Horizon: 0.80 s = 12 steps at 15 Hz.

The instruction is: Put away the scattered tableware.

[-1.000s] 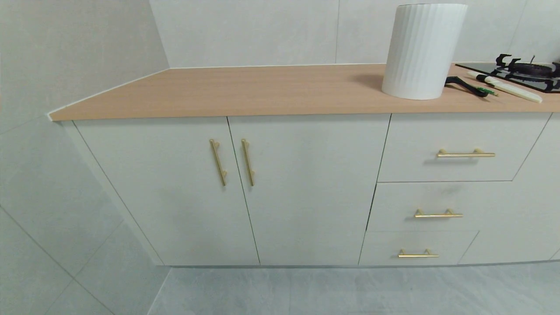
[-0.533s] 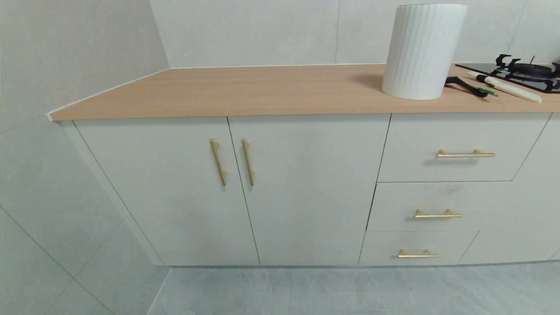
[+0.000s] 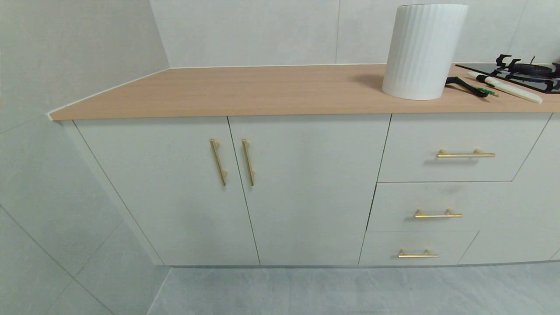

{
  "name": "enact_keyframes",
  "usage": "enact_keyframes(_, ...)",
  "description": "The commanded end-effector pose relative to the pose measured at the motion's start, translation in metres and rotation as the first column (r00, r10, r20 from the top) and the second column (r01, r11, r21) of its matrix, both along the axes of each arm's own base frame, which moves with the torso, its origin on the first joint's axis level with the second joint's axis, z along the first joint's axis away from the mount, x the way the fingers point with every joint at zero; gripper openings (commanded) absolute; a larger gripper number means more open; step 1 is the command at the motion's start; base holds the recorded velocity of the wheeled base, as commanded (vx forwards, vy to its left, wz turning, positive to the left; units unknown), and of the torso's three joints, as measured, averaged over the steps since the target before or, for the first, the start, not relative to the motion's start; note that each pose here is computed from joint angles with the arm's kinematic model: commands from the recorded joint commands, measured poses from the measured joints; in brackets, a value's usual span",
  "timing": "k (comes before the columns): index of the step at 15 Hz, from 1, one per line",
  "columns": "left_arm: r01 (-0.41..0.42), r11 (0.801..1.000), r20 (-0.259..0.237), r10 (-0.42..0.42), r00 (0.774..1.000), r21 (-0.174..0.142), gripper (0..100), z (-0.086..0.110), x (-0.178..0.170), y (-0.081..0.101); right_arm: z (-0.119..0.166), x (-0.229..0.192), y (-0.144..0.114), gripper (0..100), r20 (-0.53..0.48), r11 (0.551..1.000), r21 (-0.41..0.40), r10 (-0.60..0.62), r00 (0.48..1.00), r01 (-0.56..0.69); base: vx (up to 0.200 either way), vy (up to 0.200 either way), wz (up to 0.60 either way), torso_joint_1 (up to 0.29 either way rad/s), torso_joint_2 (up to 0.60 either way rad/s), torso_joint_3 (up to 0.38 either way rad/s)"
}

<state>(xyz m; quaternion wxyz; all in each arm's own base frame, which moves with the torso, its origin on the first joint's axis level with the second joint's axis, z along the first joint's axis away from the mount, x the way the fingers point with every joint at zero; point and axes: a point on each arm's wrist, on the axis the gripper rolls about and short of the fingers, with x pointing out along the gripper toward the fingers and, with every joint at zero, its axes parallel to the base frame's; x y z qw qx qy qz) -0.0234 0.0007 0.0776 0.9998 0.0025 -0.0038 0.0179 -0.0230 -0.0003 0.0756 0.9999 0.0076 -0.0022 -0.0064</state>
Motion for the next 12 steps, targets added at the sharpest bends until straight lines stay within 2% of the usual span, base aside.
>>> enact_keyframes(1, 0.000, 0.999, -0.009, 0.000, 1.000, 0.035, 100, -0.0021, 0.0006, 0.0000, -0.0001, 0.0002, 0.0000, 100, -0.004, 1.000, -0.014, 0.000, 1.000, 0.000, 0.000, 0.000, 0.00, 0.000, 0.00, 0.000)
enact_keyframes(6, 0.000, 1.000, -0.006, -0.001, 1.000, -0.008, 100, -0.0020, 0.0006, 0.0000, -0.0001, 0.0002, 0.0000, 100, -0.004, 1.000, -0.014, 0.002, 1.000, -0.002, 0.000, 0.000, 0.00, 0.000, 0.00, 0.000)
enact_keyframes(12, 0.000, 1.000, -0.006, -0.001, 1.000, -0.010, 100, -0.0020, 0.0006, 0.0000, -0.0001, 0.0002, 0.0000, 100, -0.004, 1.000, -0.012, 0.002, 1.000, -0.002, 0.000, 0.000, 0.00, 0.000, 0.00, 0.000)
